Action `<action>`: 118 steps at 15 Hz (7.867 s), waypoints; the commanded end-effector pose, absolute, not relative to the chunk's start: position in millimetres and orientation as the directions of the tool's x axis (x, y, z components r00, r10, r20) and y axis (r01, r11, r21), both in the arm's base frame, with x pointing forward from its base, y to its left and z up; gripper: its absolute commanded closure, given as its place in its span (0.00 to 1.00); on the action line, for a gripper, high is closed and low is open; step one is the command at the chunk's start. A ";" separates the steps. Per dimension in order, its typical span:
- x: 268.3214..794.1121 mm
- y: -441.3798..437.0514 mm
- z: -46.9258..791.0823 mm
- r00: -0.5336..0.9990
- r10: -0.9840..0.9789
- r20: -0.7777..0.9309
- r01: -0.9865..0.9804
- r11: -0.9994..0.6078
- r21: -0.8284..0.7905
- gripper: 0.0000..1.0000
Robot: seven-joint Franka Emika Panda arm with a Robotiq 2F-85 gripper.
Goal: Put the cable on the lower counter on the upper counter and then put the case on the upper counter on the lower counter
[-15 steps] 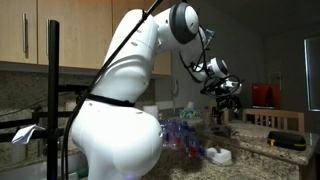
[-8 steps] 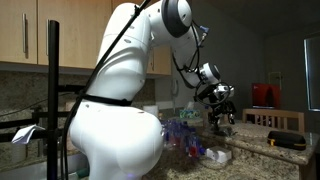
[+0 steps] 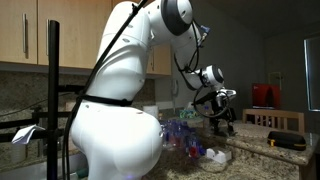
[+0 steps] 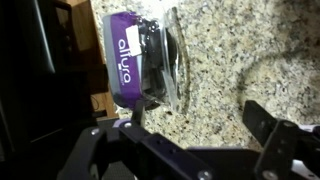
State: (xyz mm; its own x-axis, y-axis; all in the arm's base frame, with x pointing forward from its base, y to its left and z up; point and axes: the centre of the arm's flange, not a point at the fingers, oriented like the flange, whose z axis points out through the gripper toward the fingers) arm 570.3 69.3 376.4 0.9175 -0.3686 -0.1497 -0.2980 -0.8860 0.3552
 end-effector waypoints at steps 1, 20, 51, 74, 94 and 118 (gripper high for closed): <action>566.8 51.8 365.7 0.900 -0.434 -0.037 -0.416 -0.881 0.225 0.00; 640.8 38.9 376.2 0.852 -0.480 0.209 -0.496 -0.868 0.026 0.00; 835.2 -103.2 334.5 0.151 -0.764 0.627 -0.962 -0.260 -0.085 0.00; 813.7 -99.1 362.4 0.519 -0.730 0.444 -0.854 -0.460 0.243 0.00; 730.7 -62.9 326.0 0.764 -0.634 0.122 -0.628 -0.686 0.368 0.00; 628.0 -19.7 287.3 0.755 -0.557 -0.345 -0.369 -0.797 0.479 0.00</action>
State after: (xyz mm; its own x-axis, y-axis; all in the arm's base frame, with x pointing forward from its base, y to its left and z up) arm 662.0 -17.4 282.0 0.7462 -0.5875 -0.3130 -0.3885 -0.7662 0.5119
